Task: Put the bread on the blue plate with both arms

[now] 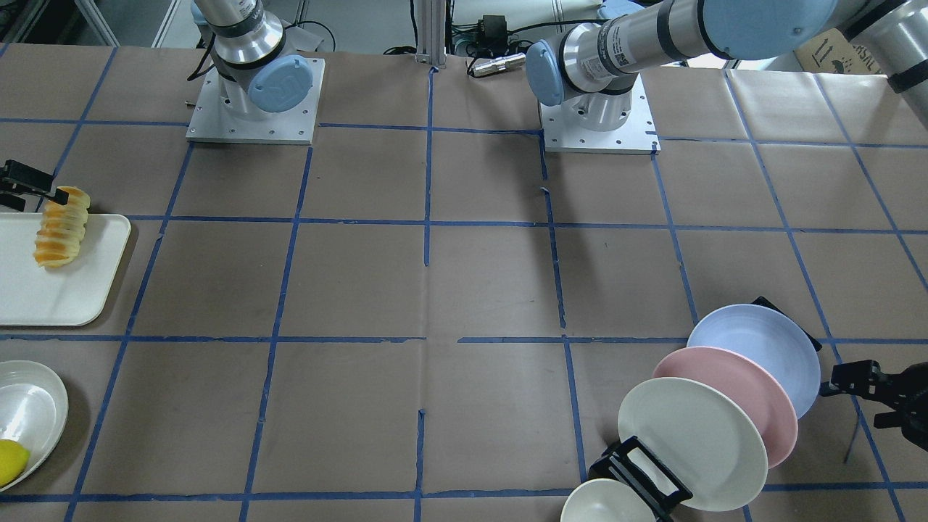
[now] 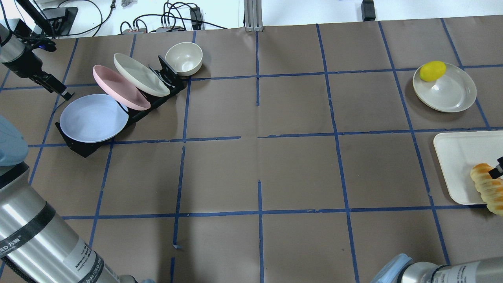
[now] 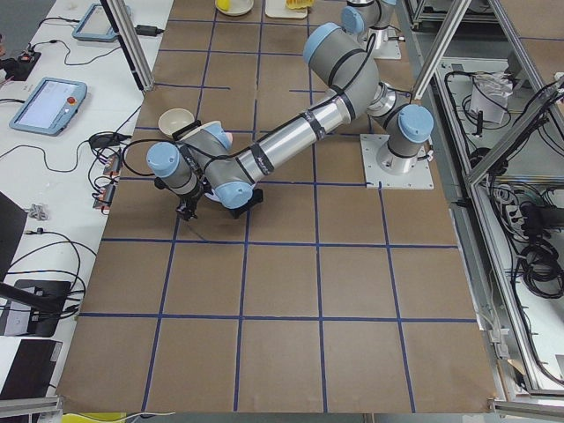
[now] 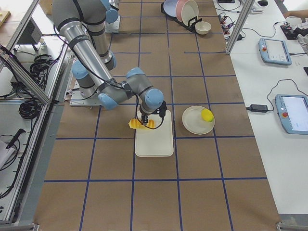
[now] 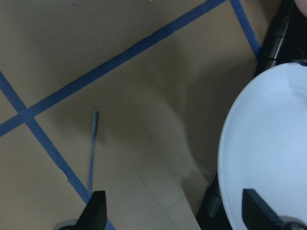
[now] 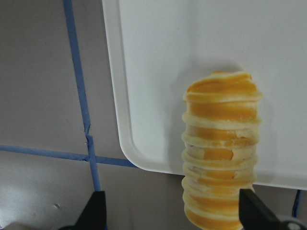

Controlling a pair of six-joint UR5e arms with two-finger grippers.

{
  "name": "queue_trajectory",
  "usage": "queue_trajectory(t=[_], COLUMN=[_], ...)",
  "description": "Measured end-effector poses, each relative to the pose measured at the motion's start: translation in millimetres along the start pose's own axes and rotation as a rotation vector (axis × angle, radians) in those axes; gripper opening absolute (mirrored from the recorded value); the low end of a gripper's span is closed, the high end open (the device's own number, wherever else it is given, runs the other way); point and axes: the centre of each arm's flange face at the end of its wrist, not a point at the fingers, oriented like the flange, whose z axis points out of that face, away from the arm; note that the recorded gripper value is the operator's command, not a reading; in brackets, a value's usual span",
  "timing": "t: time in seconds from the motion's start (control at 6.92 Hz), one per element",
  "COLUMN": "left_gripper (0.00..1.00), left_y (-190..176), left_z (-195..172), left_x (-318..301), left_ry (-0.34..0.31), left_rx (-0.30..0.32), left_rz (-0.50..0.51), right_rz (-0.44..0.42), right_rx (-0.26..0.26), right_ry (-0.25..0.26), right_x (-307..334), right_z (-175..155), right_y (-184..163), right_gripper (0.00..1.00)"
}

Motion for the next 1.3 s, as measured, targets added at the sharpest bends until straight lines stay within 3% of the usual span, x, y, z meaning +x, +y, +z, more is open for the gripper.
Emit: queue_trajectory(t=[0.58,0.72,0.87,1.01,1.16,1.3], left_gripper=[0.92,0.78,0.46,0.17,0.03,0.01], left_y=[-2,-1,-1,-2,-2,-2], left_z=[20,24,26,26,24,22], left_x=[6,7,7,8,9,9], left_ry=[0.046,0.054,0.059,0.059,0.056,0.053], left_rx=[-0.032,-0.039,-0.044,-0.047,-0.048,-0.048], left_rz=[-0.089,-0.116,-0.139,-0.168,-0.200,-0.223], right_rz=[0.026,0.029,0.032,0.036,0.041,0.044], right_rx=[-0.039,-0.046,-0.046,-0.045,-0.043,-0.041], right_ry=[-0.009,-0.012,-0.011,-0.008,-0.005,-0.003], right_x=[35,36,35,35,35,35], right_z=[39,53,63,67,68,67], right_y=[5,6,7,7,7,7], right_gripper=[0.94,0.77,0.33,0.05,0.02,0.01])
